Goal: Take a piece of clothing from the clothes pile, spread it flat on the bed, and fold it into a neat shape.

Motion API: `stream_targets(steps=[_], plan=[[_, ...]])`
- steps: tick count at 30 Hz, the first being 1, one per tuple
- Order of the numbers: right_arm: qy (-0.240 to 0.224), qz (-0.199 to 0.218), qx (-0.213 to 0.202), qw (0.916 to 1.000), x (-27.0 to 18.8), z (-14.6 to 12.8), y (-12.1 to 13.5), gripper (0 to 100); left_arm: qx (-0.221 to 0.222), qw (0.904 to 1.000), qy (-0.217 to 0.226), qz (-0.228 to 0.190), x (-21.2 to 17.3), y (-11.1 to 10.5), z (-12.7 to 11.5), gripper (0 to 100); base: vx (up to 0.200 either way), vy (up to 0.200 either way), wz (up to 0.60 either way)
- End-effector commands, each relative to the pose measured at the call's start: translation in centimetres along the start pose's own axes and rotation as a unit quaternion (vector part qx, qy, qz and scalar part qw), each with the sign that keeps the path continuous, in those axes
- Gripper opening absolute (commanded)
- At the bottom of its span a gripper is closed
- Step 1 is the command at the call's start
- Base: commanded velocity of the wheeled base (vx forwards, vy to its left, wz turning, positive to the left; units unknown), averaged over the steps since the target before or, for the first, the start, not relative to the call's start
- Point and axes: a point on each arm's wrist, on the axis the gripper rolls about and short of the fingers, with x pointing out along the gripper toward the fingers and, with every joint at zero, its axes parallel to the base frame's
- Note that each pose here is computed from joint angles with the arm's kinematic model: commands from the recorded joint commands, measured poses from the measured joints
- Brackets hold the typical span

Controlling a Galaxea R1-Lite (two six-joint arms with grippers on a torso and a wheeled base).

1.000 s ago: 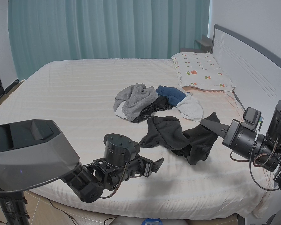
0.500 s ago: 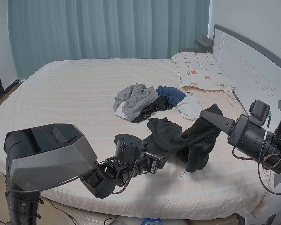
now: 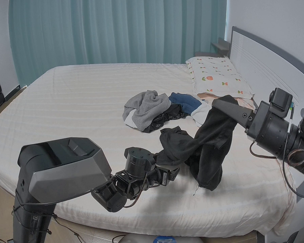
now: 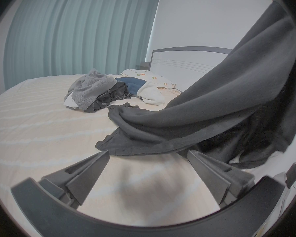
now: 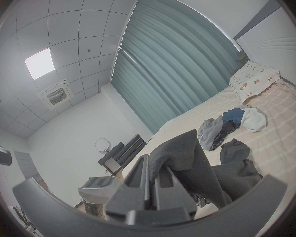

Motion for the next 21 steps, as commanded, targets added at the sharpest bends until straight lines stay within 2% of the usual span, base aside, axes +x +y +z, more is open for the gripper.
stream_targets(steps=[1, 7, 13, 14, 21], plan=[[-0.012, 0.013, -0.001, 0.9998, 0.4, 0.9, 0.7, 0, -0.009, 0.9998, 0.007, 0.017, 2.3, 1.8, -1.7, 100, 0.000, 0.000, 0.00], [-0.011, 0.011, -0.001, 0.9999, 0.7, 0.9, 0.5, 0, -0.015, 0.9998, 0.001, 0.015, 5.4, 2.3, -3.3, 100, 0.000, 0.000, 0.00], [-0.010, 0.004, 0.000, 0.9999, 0.8, 0.8, 0.1, 0, -0.050, 0.9983, -0.028, 0.010, 7.3, 2.0, -2.4, 100, 0.000, 0.000, 0.00], [-0.010, 0.000, 0.000, 0.9999, 0.9, 0.8, -0.1, 0, -0.056, 0.9982, -0.022, 0.010, 7.4, 2.0, -2.4, 0, 0.000, 0.000, 0.00], [-0.017, -0.023, -0.003, 0.9996, 0.8, 1.2, -1.2, 0, -0.072, 0.9972, -0.001, 0.022, 6.7, 2.3, -3.2, 0, 0.000, 0.000, 0.00]])
